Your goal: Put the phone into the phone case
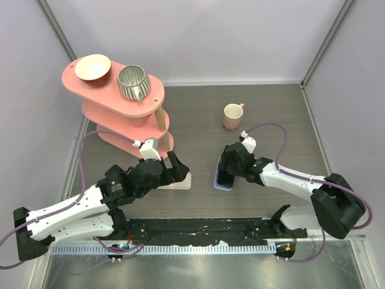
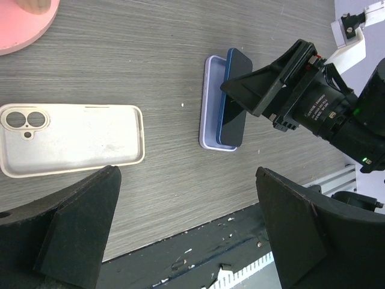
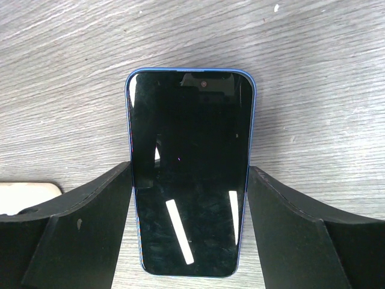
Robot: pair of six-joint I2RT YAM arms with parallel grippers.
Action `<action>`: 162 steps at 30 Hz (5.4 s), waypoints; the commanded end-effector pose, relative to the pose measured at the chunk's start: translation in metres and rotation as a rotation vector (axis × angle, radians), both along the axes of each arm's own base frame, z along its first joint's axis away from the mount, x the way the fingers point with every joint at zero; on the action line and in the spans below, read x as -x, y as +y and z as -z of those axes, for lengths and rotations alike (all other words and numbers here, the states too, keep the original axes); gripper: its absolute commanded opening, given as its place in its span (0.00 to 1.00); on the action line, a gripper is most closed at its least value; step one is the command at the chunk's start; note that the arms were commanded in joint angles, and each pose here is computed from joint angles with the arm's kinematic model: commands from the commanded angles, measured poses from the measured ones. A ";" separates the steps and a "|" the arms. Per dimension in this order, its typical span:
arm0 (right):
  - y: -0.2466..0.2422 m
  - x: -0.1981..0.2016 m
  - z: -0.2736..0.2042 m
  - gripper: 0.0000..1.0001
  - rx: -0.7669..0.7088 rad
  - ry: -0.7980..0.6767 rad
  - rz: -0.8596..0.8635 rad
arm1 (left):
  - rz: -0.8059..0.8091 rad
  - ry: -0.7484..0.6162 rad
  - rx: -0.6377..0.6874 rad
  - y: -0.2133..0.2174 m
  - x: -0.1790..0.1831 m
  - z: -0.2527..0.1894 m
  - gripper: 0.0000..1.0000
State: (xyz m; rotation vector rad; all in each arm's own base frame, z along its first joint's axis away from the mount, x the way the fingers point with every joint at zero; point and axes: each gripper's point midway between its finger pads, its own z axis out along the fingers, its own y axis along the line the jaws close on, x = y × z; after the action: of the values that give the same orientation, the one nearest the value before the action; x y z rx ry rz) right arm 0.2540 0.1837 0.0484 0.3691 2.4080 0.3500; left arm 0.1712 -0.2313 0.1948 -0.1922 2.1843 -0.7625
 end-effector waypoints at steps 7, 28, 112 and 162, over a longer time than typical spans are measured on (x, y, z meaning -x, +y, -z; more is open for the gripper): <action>0.000 -0.008 -0.010 0.58 -0.003 -0.062 0.048 | -0.058 -0.034 0.005 0.013 -0.005 -0.005 1.00; 0.016 -0.021 -0.030 0.56 -0.055 -0.068 0.083 | -0.068 -0.032 0.003 0.016 -0.004 -0.004 1.00; -0.053 0.027 -0.019 0.61 -0.344 -0.079 -0.016 | 0.462 0.316 -0.104 -0.196 -0.073 0.134 0.30; -0.043 0.004 -0.004 0.70 -0.194 -0.093 -0.048 | 0.360 0.472 -0.063 -0.175 -0.072 0.177 0.25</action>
State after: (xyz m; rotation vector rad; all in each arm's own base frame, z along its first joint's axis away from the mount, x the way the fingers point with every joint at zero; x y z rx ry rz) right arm 0.2339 0.1418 0.0363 0.4006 2.3697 0.6647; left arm 0.2489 -0.4064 0.0300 0.1127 2.6978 -0.8794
